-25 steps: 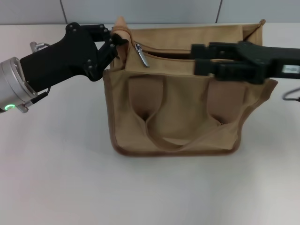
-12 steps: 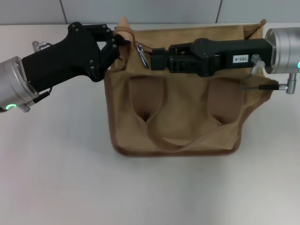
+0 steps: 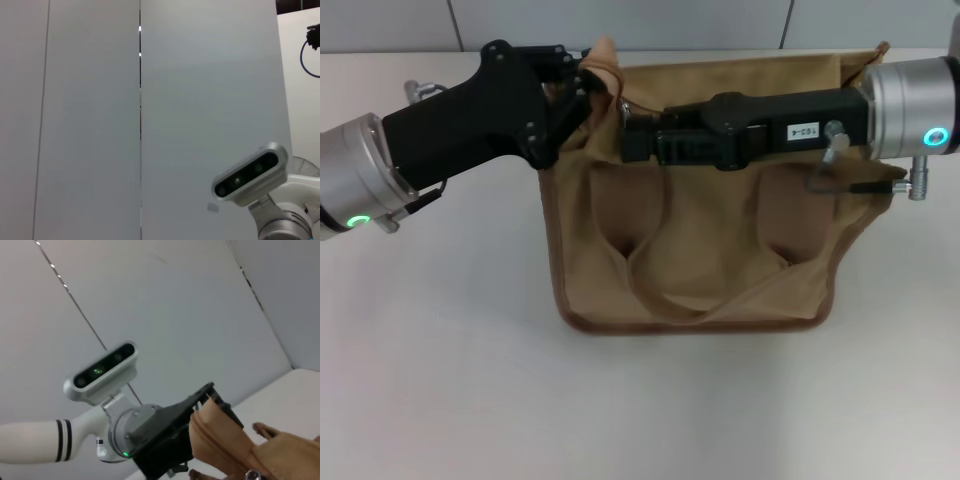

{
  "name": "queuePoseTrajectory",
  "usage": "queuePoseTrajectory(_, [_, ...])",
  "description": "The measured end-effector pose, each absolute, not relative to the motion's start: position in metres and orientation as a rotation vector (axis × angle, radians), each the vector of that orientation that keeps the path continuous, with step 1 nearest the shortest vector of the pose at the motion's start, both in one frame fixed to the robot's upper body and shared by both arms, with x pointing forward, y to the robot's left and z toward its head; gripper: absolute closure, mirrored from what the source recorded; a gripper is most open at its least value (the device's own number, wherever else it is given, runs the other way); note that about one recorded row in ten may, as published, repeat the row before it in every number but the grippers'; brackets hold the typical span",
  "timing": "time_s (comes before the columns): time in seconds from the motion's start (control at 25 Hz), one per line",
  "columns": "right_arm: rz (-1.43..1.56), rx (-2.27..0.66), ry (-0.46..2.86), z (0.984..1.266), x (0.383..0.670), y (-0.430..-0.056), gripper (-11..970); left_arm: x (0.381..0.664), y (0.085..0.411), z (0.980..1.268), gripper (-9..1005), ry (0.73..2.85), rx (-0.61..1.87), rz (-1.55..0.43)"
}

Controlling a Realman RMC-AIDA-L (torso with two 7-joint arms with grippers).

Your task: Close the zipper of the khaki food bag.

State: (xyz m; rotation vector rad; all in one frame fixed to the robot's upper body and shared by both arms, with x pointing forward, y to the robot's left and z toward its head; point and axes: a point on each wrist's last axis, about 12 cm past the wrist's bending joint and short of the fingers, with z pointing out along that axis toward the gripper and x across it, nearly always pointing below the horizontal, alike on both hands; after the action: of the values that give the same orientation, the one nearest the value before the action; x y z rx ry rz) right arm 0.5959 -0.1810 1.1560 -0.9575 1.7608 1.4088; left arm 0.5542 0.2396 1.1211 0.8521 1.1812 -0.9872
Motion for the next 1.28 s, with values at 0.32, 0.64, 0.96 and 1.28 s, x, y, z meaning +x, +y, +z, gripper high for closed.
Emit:
queuePoseTrajectory(0.32, [1.409, -0.94, 1.753, 1.158, 0.599, -0.176, 658, 0.558, 0.227, 1.121, 954, 1.16, 0.84, -1.01])
queuePoseTrajectory(0.64, [1.435, -0.906, 1.741, 1.159, 0.598, -0.177, 670, 0.56, 0.227, 1.124, 956, 1.137, 0.77, -1.01])
queuePoseTrajectory(0.96, [1.441, -0.874, 1.755, 1.157, 0.596, -0.183, 670, 0.559, 0.225, 1.122, 958, 1.142, 0.748, -1.029])
queuePoseTrajectory(1.28, [1.454, -0.849, 1.749, 1.158, 0.598, -0.18, 715, 0.559, 0.221, 1.122, 958, 1.13, 0.731, -1.053])
